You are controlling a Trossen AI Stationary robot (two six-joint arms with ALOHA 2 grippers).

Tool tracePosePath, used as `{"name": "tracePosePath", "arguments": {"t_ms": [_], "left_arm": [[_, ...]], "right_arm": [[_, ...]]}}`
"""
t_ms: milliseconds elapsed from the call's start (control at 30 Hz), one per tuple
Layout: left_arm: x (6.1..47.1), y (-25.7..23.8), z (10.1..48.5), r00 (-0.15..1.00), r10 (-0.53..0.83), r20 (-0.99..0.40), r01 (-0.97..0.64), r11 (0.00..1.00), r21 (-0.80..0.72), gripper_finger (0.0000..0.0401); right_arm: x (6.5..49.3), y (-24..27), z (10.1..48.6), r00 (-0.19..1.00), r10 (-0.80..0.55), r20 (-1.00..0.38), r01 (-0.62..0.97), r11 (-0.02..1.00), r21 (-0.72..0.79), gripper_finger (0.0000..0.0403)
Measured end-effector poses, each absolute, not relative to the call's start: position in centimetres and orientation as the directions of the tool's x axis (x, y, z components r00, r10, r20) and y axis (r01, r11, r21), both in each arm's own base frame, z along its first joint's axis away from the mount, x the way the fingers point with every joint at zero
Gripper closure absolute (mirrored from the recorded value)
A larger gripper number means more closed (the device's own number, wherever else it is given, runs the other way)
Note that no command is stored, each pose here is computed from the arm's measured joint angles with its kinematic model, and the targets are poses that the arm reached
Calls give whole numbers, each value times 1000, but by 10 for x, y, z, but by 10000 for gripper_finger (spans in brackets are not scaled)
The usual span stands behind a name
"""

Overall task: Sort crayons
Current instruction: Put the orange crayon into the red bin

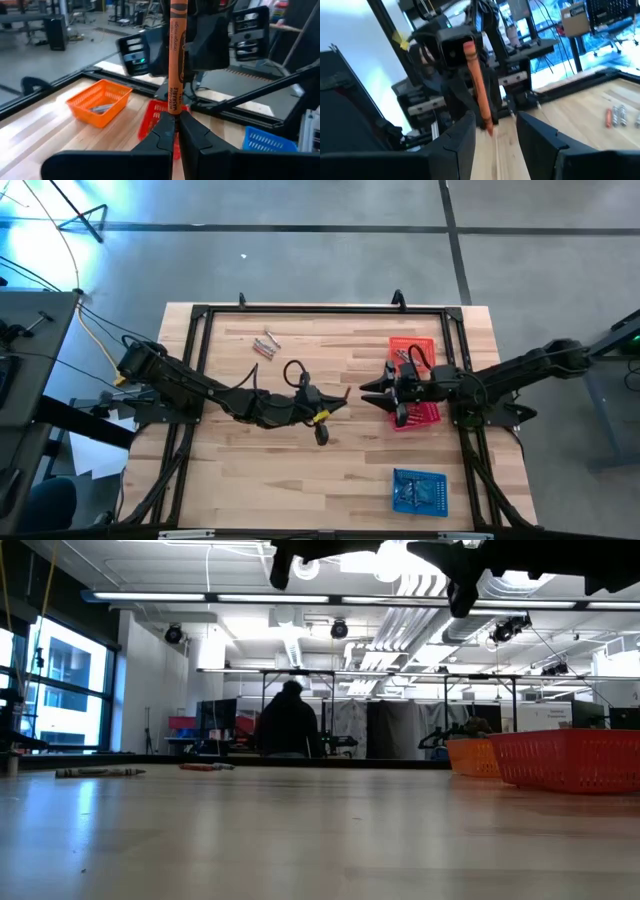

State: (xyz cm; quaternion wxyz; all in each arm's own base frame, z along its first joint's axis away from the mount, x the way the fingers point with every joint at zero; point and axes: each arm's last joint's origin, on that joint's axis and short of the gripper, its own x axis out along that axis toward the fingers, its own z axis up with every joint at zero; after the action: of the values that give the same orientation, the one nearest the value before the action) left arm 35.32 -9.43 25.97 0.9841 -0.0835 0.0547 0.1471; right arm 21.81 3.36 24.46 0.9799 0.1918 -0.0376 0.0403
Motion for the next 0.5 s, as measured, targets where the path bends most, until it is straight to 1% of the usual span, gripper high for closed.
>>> {"name": "tracePosePath", "arguments": {"t_ms": [500], "left_arm": [[354,-94,261,955,272,-114,-288,945,-155,401]], "right_arm": [[228,35,242,986,62,157,-116,925,361,265]]}}
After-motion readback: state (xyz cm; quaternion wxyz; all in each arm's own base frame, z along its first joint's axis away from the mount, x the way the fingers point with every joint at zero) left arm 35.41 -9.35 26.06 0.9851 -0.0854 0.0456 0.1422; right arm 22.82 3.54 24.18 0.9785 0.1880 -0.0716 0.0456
